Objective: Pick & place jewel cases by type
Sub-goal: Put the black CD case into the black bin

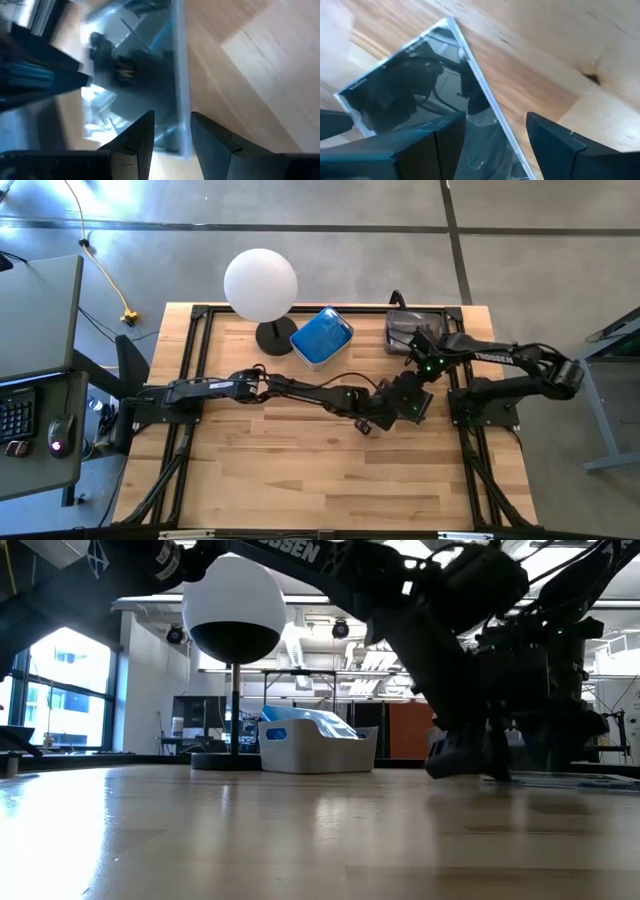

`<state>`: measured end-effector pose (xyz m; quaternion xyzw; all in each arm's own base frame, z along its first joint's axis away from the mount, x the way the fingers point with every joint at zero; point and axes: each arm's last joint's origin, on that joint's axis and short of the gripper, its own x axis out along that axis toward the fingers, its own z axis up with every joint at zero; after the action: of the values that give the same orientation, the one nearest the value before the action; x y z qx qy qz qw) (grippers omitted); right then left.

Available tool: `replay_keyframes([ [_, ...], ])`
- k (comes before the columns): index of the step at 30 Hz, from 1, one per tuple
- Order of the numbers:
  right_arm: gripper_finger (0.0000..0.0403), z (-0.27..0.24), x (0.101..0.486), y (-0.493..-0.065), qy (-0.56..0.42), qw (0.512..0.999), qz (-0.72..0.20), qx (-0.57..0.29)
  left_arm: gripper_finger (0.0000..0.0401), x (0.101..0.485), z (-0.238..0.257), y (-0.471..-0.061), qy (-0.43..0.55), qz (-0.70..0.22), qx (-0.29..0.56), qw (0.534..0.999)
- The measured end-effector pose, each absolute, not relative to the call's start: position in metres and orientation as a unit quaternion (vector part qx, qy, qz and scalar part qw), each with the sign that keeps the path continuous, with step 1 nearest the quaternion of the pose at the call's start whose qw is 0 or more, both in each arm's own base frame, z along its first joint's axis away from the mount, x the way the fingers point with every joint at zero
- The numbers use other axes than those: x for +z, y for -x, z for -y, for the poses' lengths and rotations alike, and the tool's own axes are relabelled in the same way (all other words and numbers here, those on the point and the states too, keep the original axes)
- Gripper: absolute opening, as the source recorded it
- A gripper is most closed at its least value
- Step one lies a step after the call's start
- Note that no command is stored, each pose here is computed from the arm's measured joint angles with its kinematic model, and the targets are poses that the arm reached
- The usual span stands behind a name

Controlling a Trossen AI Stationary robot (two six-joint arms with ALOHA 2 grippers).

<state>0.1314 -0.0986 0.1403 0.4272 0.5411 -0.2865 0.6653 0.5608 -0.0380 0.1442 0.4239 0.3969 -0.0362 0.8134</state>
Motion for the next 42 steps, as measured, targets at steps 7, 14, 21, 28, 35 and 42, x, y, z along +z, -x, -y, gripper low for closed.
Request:
replay_keyframes([
  [7,0.0204,0.102,0.127,-0.137,-0.435,0.643,-0.572,-0.266,0.0123,0.136,0.038,-0.564,-0.428,-0.392,-0.028,0.814],
  [14,0.0204,0.103,0.13,-0.139,-0.434,0.658,-0.569,-0.235,0.0124,0.137,0.027,-0.567,-0.426,-0.388,0.025,0.817],
  [21,0.0204,0.105,0.148,-0.141,-0.424,0.706,-0.523,-0.218,0.0124,0.139,0.03,-0.567,-0.435,-0.397,0.064,0.806],
  [28,0.0204,0.104,0.156,-0.141,-0.416,0.731,-0.497,-0.214,0.0124,0.139,0.032,-0.567,-0.432,-0.393,0.054,0.81],
  [35,0.0204,0.104,0.161,-0.14,-0.412,0.74,-0.487,-0.214,0.0124,0.141,0.031,-0.568,-0.44,-0.392,0.084,0.803],
  [42,0.0204,0.101,0.175,-0.135,-0.383,0.773,-0.456,-0.218,0.0124,0.143,0.029,-0.568,-0.458,-0.398,0.119,0.786],
])
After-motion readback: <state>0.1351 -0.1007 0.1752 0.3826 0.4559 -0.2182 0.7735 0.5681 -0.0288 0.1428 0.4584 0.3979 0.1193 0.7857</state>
